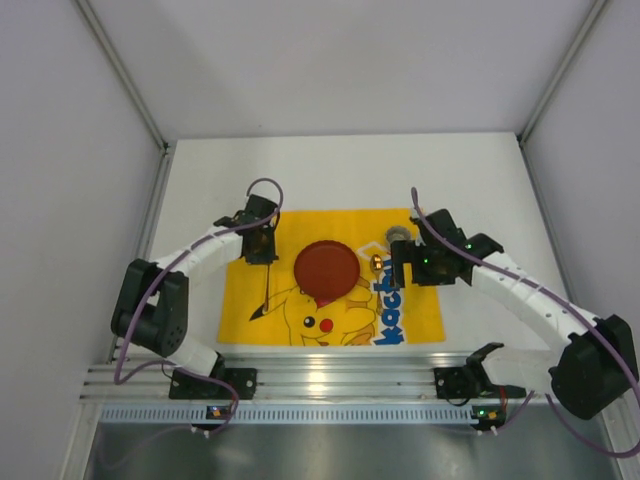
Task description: Set the dinner table for one person
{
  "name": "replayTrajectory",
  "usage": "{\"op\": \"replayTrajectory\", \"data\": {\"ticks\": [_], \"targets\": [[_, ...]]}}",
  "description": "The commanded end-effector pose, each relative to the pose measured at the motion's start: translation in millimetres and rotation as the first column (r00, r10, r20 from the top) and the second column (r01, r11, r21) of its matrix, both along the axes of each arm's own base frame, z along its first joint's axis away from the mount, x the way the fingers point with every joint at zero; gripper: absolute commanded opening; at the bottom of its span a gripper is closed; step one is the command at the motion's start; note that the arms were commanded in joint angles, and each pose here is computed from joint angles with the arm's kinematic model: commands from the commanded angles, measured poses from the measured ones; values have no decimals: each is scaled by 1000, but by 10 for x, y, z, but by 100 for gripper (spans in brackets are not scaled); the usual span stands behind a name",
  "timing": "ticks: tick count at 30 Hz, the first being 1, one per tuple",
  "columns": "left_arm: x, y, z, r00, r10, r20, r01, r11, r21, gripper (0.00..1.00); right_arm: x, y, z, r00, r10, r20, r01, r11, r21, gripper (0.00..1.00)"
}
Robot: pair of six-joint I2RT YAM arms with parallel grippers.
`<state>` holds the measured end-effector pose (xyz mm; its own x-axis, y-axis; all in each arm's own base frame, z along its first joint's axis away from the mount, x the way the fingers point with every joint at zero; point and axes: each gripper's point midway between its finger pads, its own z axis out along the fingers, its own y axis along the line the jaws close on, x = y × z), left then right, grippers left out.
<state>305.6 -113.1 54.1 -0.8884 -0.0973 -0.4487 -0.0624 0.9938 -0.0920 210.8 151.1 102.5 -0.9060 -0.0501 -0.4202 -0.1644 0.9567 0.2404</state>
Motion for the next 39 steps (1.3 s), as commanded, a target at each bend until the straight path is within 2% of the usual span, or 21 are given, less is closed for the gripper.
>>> {"op": "replayTrajectory", "data": {"ticks": [1, 3, 5, 6, 9, 10, 14, 19, 20, 21, 24, 25, 29, 33, 34, 35, 36, 37, 38, 39], "targets": [[103, -51, -39, 999, -11, 49, 9, 999, 34, 0, -19, 15, 117, 999, 23, 35, -24, 999, 28, 100], [107, -64, -42, 998, -11, 54, 9, 999, 34, 1, -9, 25, 154, 999, 28, 45, -30, 999, 34, 100], [112, -61, -21, 998, -8, 63, 6, 999, 35, 7, -12, 22, 163, 998, 31, 47, -32, 999, 33, 100], [116, -66, -10, 998, -9, 67, 7, 999, 32, 16, -10, 23, 176, 998, 37, 50, -38, 999, 32, 100], [144, -50, 49, 997, -11, 82, 8, 999, 42, 25, -17, 28, 217, 997, 52, 61, -55, 998, 37, 100], [153, -46, 75, 996, -15, 83, 12, 999, 47, 35, -30, 34, 223, 997, 56, 58, -58, 997, 40, 100], [175, -39, 141, 996, -15, 85, 10, 998, 56, 55, -87, 49, 271, 996, 64, 57, -67, 996, 59, 100], [291, 127, 429, 990, 3, 143, -24, 990, 141, 69, -149, 81, 468, 990, 99, 100, -104, 993, 49, 100], [318, 161, 528, 986, 3, 167, -28, 988, 152, 86, -129, 69, 526, 988, 98, 117, -104, 994, 44, 100], [328, 223, 590, 984, 8, 177, -40, 983, 177, 91, -49, 25, 672, 982, 80, 170, -86, 996, 26, 100], [463, 481, 818, 969, 59, 240, -116, 967, 228, 95, 96, -32, 983, 964, 15, 265, -24, 999, 31, 100], [521, 694, 894, 956, 122, 268, -190, 950, 248, 96, 117, -25, 1043, 960, 3, 280, -16, 999, 43, 100], [656, 1167, 900, 909, 231, 348, -323, 917, 235, 97, 130, 77, 1275, 941, -52, 335, -2, 987, 158, 100], [746, 1307, 740, 846, 191, 498, -312, 934, 172, 96, -45, 203, 1535, 885, -27, 464, -132, 942, 307, 100], [617, 1321, 483, 859, 149, 490, -275, 941, 196, 95, -58, 190, 1610, 865, -36, 500, -146, 936, 321, 100], [779, 1290, 730, 768, 128, 628, -276, 951, 143, 93, -58, 160, 1668, 848, -58, 527, -143, 932, 332, 100], [646, 1279, 511, 766, 103, 635, -252, 956, 148, 94, -65, 56, 1784, 815, -104, 570, -117, 934, 339, 100], [646, 1269, 558, 731, 79, 678, -239, 960, 145, 97, -68, 8, 1827, 801, -124, 586, -105, 934, 341, 100], [715, 1253, 689, 662, 69, 746, -238, 964, 122, 99, -32, -85, 1864, 777, -162, 608, -66, 940, 335, 100], [661, 1278, 583, 668, 70, 741, -244, 961, 130, 99, -51, -138, 1930, 754, -182, 631, -61, 937, 344, 100]]}}
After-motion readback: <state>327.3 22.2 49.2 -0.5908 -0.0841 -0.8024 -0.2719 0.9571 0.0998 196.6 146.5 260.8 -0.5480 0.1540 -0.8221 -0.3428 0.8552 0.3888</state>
